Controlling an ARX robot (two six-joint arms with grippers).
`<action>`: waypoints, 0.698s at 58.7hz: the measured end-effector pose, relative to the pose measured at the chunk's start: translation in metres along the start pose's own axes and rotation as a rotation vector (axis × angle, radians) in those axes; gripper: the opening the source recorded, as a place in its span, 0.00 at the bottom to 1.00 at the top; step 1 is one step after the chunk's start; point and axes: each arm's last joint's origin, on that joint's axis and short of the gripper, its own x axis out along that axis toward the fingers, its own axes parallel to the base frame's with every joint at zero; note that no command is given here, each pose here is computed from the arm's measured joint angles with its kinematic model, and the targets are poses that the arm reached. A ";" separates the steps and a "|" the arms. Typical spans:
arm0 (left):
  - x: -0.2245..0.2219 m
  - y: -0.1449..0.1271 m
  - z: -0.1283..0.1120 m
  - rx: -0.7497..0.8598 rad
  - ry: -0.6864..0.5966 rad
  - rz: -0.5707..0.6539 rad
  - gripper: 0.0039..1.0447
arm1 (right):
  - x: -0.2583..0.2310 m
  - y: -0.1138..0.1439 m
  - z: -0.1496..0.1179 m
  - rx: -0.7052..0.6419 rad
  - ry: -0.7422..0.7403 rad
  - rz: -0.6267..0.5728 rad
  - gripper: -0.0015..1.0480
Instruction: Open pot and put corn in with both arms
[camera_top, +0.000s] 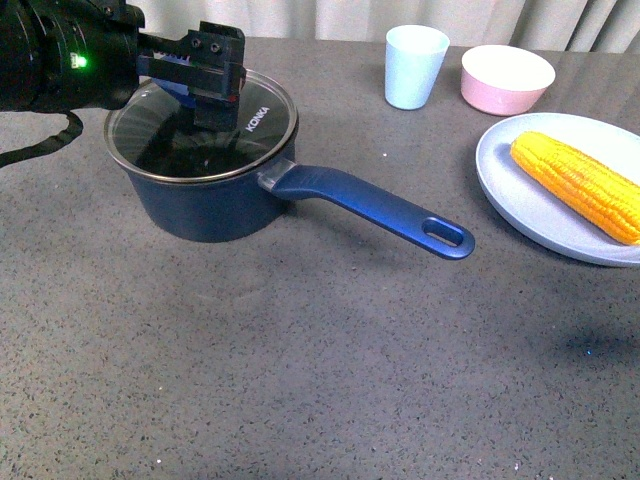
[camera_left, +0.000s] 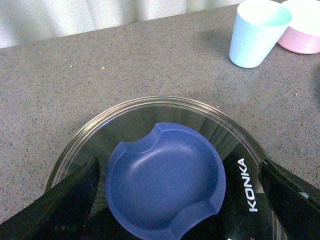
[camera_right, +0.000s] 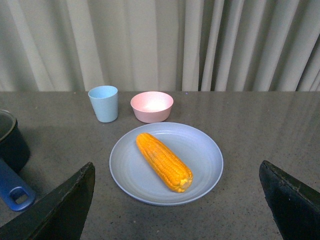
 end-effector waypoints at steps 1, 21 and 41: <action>0.001 0.000 0.000 0.000 0.002 0.000 0.92 | 0.000 0.000 0.000 0.000 0.000 0.000 0.91; 0.013 0.000 0.001 -0.003 0.012 0.005 0.92 | 0.000 0.000 0.000 0.000 0.000 0.000 0.91; 0.021 -0.001 0.001 -0.006 0.028 0.021 0.92 | 0.000 0.000 0.000 0.000 0.000 0.000 0.91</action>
